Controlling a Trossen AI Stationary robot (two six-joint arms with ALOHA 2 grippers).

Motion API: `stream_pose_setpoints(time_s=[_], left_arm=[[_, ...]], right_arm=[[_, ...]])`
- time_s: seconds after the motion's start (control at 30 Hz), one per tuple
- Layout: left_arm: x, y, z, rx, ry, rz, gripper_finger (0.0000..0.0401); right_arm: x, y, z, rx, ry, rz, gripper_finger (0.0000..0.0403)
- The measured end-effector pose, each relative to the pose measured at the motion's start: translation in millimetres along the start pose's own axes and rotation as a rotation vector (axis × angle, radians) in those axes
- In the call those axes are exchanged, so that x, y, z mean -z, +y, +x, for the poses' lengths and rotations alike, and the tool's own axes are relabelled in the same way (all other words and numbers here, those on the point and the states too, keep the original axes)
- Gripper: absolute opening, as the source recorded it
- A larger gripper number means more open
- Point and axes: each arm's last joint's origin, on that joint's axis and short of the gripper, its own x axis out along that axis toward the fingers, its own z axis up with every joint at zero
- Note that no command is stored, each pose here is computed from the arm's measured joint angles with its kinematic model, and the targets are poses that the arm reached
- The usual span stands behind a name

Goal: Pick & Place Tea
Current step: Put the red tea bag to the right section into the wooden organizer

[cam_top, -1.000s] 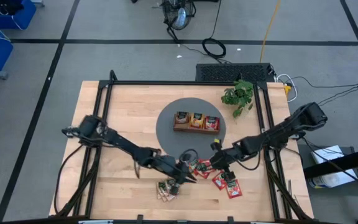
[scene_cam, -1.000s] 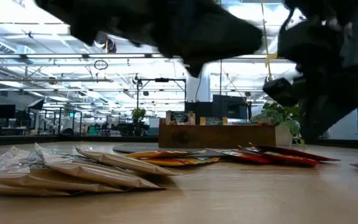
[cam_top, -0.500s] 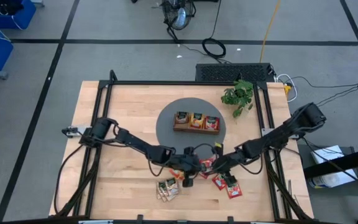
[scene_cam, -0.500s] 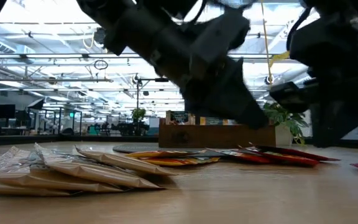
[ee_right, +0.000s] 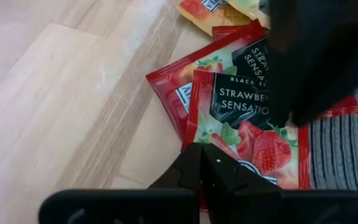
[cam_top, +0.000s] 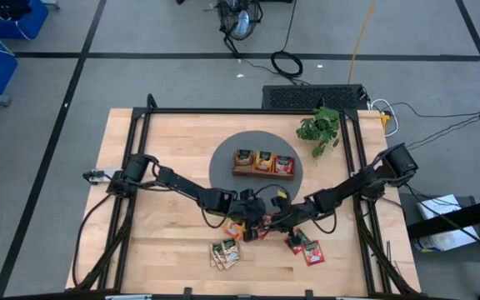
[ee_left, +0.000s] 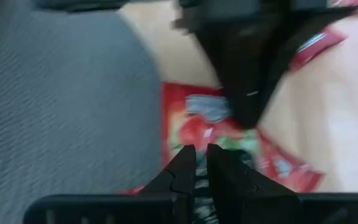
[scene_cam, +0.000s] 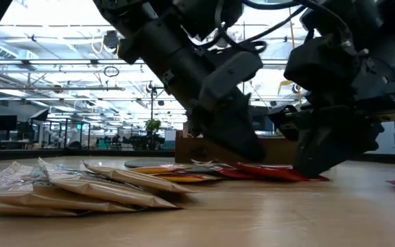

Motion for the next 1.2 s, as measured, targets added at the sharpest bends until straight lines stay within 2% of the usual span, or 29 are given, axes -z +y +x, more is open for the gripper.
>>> stream_pose_setpoints(time_s=[0.1, 0.27, 0.43, 0.53, 0.73, 0.93, 1.2], left_arm=[[-4, 8, -9, -0.027, 0.033, 0.001, 0.0072], [-14, 14, -33, -0.054, 0.075, -0.006, 0.0140], [-16, 8, -43, -0.045, 0.085, -0.015, 0.0205], [-15, 5, -43, -0.036, 0.082, -0.017, 0.0231], [-18, 11, -40, -0.008, 0.070, -0.078, 0.0253], [-22, 26, -39, 0.023, 0.084, -0.162, 0.0255], [-13, 37, -22, 0.042, 0.128, -0.179, 0.0255]], right_arm=[[2, 0, 2, 0.009, 0.010, -0.002, 0.0001], [-5, 6, -3, 0.065, -0.054, -0.076, 0.0000], [-12, 17, -19, 0.101, -0.082, -0.127, 0.0000], [-14, 26, -25, 0.081, -0.091, -0.143, 0.0000], [-10, 39, -27, 0.049, -0.070, -0.176, 0.0000], [-7, 36, -26, 0.063, -0.041, -0.174, 0.0000], [1, 26, -25, 0.081, -0.019, -0.168, 0.0000]])
